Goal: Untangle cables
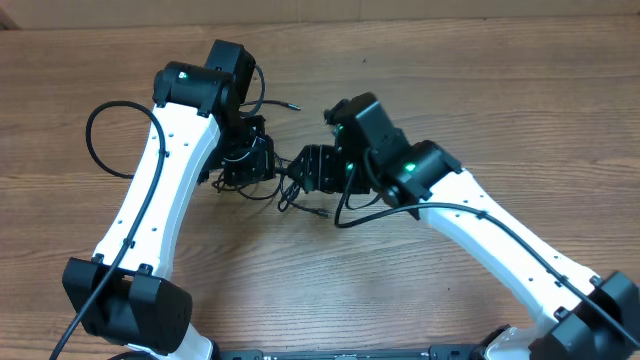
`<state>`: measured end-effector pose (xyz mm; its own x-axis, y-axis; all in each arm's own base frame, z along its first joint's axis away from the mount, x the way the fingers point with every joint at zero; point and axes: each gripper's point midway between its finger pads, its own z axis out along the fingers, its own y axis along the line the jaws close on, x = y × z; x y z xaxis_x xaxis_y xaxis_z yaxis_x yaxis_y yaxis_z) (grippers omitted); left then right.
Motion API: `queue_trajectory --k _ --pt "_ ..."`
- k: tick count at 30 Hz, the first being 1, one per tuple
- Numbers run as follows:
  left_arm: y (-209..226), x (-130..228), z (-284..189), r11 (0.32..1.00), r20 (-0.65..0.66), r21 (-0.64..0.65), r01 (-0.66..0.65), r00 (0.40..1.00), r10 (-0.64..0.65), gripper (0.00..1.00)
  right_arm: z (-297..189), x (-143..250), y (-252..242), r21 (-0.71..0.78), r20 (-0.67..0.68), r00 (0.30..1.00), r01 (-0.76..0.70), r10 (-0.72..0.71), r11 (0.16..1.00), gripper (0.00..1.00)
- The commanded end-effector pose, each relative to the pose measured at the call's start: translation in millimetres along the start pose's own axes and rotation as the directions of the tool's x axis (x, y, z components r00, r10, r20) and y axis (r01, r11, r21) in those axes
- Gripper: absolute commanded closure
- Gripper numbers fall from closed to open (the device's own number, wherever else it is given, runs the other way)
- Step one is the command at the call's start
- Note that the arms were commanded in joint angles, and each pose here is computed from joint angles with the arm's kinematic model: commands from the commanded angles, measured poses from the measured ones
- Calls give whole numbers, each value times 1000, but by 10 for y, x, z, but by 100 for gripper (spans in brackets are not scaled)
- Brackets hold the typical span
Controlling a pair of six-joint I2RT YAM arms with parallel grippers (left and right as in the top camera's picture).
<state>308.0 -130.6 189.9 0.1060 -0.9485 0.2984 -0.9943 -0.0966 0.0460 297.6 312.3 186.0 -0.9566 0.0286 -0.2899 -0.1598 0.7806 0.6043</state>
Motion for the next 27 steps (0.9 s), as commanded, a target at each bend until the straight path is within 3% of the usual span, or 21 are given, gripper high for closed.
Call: queue_trajectory --k 1,12,16,19,27 --pt "-2 102 -135 999 -45 33 19 999 -18 96 257 84 -166 65 -42 999 12 -9 998 36" --pt "74 63 -132 1000 -28 5 -28 999 28 96 412 42 -421 173 -17 999 -35 38 984 59" --pt "146 33 -132 999 -17 -24 -40 999 40 95 353 -3 -660 291 55 991 -131 120 948 71" --pt "214 -114 -139 999 61 -47 -26 998 28 96 290 8 -833 356 103 971 -238 215 904 78" --pt "295 -4 -143 969 -28 -82 -234 972 233 96 181 -96 -1069 382 135 949 -314 284 869 81"
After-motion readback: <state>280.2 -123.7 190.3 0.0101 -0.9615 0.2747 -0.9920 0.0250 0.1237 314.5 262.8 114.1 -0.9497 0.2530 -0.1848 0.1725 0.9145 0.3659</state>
